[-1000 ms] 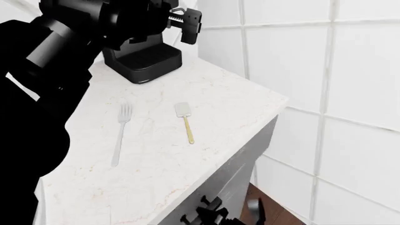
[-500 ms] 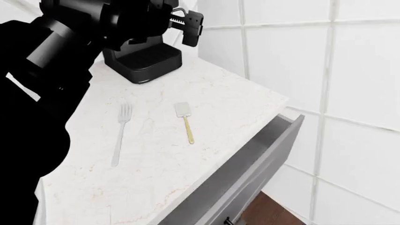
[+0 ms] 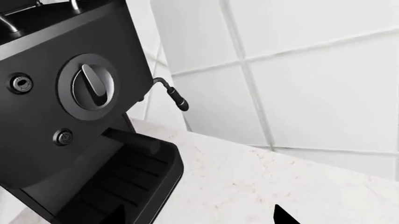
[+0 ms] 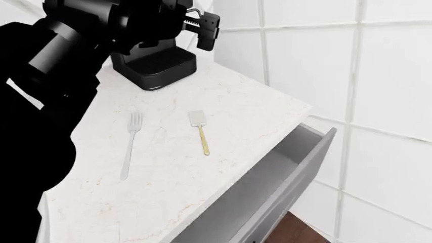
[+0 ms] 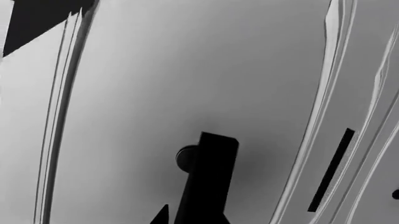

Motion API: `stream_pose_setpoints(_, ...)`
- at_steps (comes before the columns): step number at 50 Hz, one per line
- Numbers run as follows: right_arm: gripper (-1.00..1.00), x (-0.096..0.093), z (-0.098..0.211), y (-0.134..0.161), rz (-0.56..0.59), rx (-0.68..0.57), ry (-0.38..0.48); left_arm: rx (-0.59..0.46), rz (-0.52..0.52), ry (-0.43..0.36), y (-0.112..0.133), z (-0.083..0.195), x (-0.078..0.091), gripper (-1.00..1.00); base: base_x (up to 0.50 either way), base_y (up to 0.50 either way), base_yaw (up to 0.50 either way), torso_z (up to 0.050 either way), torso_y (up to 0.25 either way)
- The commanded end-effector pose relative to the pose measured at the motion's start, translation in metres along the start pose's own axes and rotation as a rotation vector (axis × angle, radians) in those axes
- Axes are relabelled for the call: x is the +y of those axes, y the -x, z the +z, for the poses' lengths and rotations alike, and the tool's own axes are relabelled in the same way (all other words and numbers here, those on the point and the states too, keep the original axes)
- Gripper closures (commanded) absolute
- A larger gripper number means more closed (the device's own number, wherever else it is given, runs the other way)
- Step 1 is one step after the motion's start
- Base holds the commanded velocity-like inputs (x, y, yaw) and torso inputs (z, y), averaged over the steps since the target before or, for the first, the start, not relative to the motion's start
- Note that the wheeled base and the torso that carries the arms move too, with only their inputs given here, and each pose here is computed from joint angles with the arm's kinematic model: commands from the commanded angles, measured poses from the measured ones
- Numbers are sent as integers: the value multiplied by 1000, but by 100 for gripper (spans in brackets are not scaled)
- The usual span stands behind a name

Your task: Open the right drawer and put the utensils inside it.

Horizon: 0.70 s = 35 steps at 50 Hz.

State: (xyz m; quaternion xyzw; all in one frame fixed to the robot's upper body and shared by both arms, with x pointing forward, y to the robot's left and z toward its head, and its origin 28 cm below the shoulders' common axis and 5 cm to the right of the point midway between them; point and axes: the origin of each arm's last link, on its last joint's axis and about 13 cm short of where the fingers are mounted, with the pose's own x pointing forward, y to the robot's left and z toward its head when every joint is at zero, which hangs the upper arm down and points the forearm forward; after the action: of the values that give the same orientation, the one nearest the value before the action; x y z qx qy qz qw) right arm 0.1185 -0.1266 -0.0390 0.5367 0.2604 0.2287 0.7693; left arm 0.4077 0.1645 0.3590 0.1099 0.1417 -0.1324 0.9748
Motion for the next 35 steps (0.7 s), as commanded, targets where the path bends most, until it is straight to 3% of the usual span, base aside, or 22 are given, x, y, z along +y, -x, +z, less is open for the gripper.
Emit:
stream_pose_setpoints(1, 100, -27, -47, 46, 20, 89, -55, -1, 4, -3, 1, 1, 2, -100, 0, 0, 0, 0, 0)
stream_pose_setpoints(21, 100, -40, -62, 98, 19, -9, -72, 2, -1, 5, 0, -1, 5, -100, 0, 1, 0, 0, 0)
stream_pose_setpoints(35, 100, -46, -66, 104, 21, -28, -83, 8, -3, 1, -1, -3, 6, -100, 1, 2, -2, 0, 0)
